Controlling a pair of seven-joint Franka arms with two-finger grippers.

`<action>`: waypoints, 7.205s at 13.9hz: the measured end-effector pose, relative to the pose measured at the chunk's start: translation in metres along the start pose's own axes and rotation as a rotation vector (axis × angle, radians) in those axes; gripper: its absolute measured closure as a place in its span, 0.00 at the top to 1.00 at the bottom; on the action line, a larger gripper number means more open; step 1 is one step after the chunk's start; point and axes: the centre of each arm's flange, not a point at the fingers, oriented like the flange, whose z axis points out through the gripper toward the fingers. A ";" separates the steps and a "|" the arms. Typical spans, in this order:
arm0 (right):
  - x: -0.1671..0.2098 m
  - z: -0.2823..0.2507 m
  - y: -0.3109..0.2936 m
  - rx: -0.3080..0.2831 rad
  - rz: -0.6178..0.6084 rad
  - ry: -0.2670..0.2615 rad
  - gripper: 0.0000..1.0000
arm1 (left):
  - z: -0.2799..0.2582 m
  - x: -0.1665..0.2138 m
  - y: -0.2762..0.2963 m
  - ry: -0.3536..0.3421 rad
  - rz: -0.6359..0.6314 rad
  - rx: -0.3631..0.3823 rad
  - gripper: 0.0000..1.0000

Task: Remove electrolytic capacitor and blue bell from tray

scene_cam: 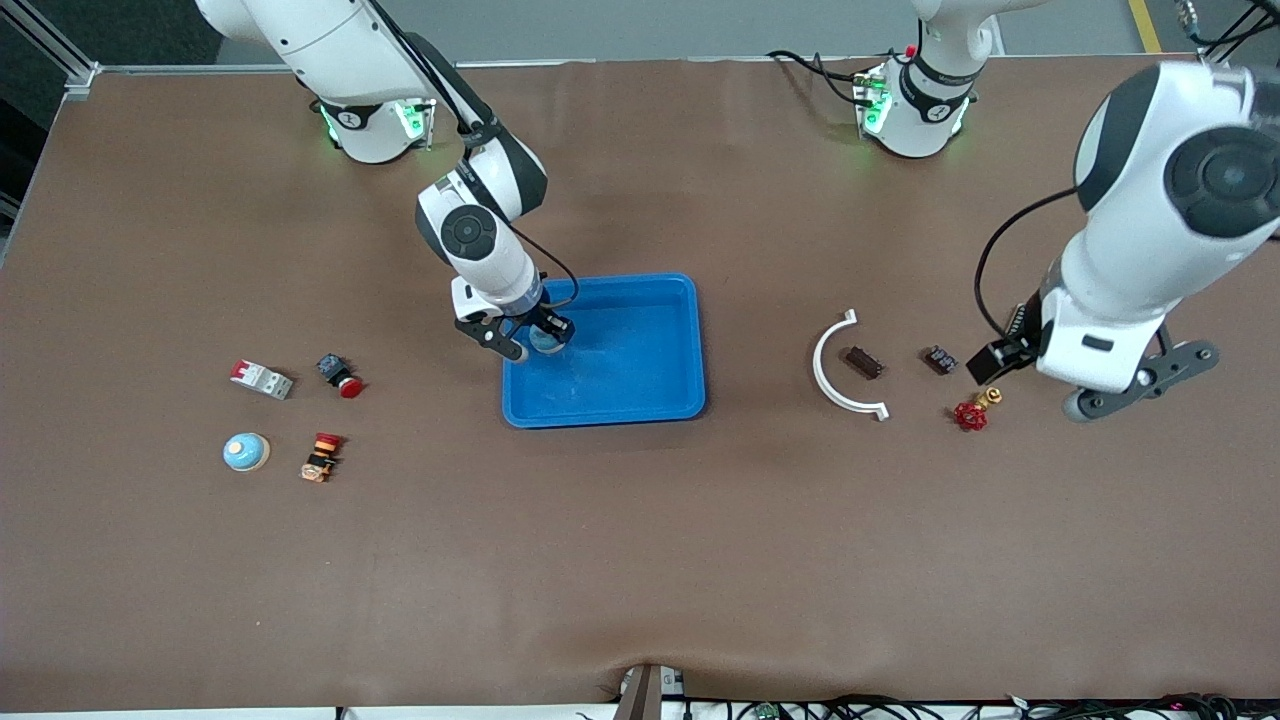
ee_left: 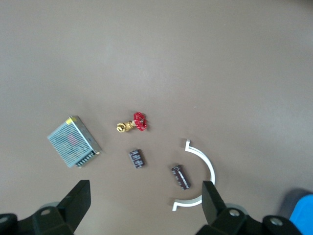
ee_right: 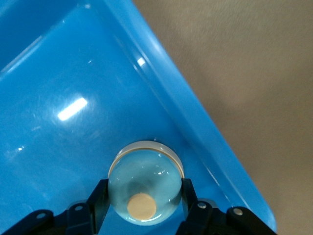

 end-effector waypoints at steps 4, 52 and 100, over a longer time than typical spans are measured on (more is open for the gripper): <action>0.033 -0.050 -0.017 -0.177 0.024 -0.077 0.63 | -0.036 -0.006 -0.033 0.003 0.134 -0.046 1.00; 0.220 -0.035 0.396 -0.065 -0.722 -0.015 0.63 | -0.099 -0.051 -0.102 -0.004 0.326 -0.127 1.00; 0.266 -0.392 0.205 -0.131 -0.384 0.002 1.00 | -0.091 -0.052 -0.098 -0.025 0.333 -0.120 1.00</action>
